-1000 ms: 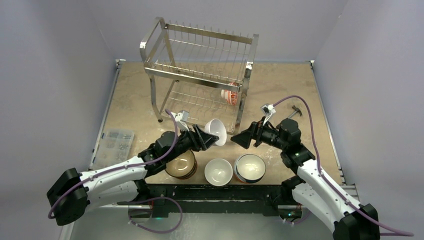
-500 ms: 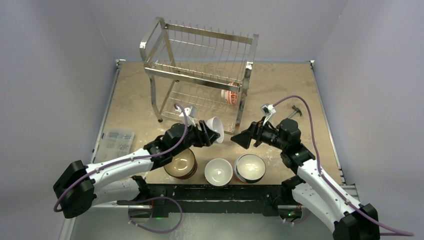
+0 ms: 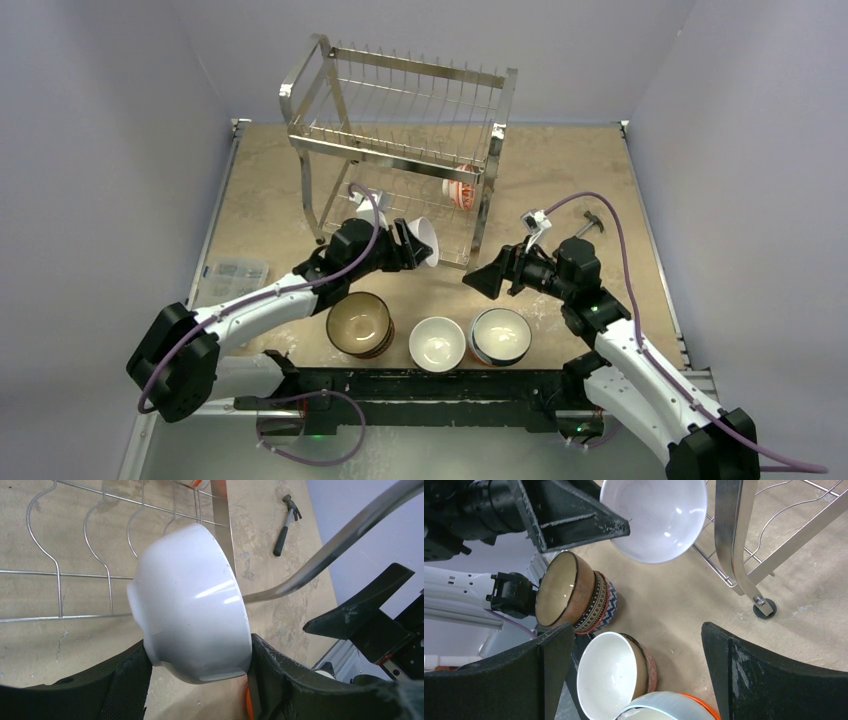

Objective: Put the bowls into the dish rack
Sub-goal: Place the bowl in the dish rack.

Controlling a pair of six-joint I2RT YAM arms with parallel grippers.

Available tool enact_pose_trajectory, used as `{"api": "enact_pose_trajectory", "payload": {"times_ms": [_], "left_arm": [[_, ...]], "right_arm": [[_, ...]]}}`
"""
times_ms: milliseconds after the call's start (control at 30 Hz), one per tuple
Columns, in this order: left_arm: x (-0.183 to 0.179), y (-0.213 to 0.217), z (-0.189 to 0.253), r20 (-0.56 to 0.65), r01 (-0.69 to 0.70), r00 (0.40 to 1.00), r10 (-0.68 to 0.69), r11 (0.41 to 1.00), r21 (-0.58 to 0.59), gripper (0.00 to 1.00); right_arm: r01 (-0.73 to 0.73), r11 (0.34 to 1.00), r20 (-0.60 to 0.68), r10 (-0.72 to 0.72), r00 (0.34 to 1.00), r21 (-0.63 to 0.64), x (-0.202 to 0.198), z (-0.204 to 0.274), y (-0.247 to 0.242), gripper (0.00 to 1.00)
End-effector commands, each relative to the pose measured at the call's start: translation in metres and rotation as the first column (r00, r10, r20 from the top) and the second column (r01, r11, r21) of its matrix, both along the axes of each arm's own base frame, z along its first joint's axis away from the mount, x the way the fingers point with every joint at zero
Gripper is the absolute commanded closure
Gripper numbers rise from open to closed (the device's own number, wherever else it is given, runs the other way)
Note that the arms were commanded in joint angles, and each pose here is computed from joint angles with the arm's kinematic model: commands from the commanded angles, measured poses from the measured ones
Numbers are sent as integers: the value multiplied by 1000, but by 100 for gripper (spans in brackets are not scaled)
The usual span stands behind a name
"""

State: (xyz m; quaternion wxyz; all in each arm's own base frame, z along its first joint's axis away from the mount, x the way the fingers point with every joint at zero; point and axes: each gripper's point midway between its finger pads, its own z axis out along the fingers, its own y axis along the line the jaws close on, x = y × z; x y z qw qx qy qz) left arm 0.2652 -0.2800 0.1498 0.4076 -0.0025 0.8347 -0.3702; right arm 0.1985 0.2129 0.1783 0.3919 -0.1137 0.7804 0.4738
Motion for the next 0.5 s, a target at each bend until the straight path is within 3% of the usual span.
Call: {"api": "enact_pose_trajectory", "payload": {"times_ms": [0, 467], "left_arm": [[21, -9, 40, 87, 67, 995, -58, 992, -106, 100], [60, 1, 54, 173, 93, 984, -52, 967, -239, 100]], "right_arm": [[6, 1000, 71, -7, 997, 8, 6, 20, 0, 1], [-5, 1000, 86, 4, 996, 7, 6, 17, 1, 1]]}}
